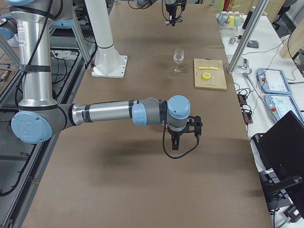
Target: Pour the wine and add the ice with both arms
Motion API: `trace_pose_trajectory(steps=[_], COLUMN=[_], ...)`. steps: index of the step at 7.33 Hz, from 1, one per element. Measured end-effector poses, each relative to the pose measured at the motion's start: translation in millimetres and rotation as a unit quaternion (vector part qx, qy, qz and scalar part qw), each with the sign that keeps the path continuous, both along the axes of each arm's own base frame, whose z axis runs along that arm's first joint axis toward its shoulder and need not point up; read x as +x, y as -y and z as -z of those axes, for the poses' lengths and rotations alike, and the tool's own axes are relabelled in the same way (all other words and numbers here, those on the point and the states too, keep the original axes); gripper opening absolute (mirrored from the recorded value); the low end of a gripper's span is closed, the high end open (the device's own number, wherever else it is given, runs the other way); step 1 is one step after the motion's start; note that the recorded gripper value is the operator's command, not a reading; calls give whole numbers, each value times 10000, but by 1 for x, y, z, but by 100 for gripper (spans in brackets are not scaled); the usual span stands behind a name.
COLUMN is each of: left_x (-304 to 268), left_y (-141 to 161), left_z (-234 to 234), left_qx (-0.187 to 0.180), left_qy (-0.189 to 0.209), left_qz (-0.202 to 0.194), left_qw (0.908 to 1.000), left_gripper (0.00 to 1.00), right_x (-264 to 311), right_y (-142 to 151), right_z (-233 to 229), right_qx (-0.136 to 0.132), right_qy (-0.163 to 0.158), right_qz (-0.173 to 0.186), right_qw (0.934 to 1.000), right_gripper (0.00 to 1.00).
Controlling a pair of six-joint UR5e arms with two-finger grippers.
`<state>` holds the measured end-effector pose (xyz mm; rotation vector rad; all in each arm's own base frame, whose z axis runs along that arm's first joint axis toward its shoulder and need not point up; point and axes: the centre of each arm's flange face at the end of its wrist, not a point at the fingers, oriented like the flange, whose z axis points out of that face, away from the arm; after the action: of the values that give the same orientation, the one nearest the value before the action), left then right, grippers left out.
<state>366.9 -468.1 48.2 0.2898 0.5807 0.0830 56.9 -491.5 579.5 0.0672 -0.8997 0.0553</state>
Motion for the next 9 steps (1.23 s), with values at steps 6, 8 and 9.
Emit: trace_pose_trajectory(steps=[6, 8, 9], left_x=[-56, -32, -19], left_y=[-20, -38, -52], left_z=[-128, -180, -214], left_qx=[696, 988, 1112], left_qy=[-540, -581, -730], left_qz=[2180, 2998, 3320], left_qw=[9720, 9471, 9338], left_gripper=[0, 0, 0], right_x=[-40, -89, -117], right_y=[6, 12, 14], right_z=[65, 115, 136], right_qx=[107, -19, -113], right_qy=[-4, 15, -57], right_qz=[60, 98, 97], right_qw=[9999, 9999, 9999], right_gripper=[100, 100, 100])
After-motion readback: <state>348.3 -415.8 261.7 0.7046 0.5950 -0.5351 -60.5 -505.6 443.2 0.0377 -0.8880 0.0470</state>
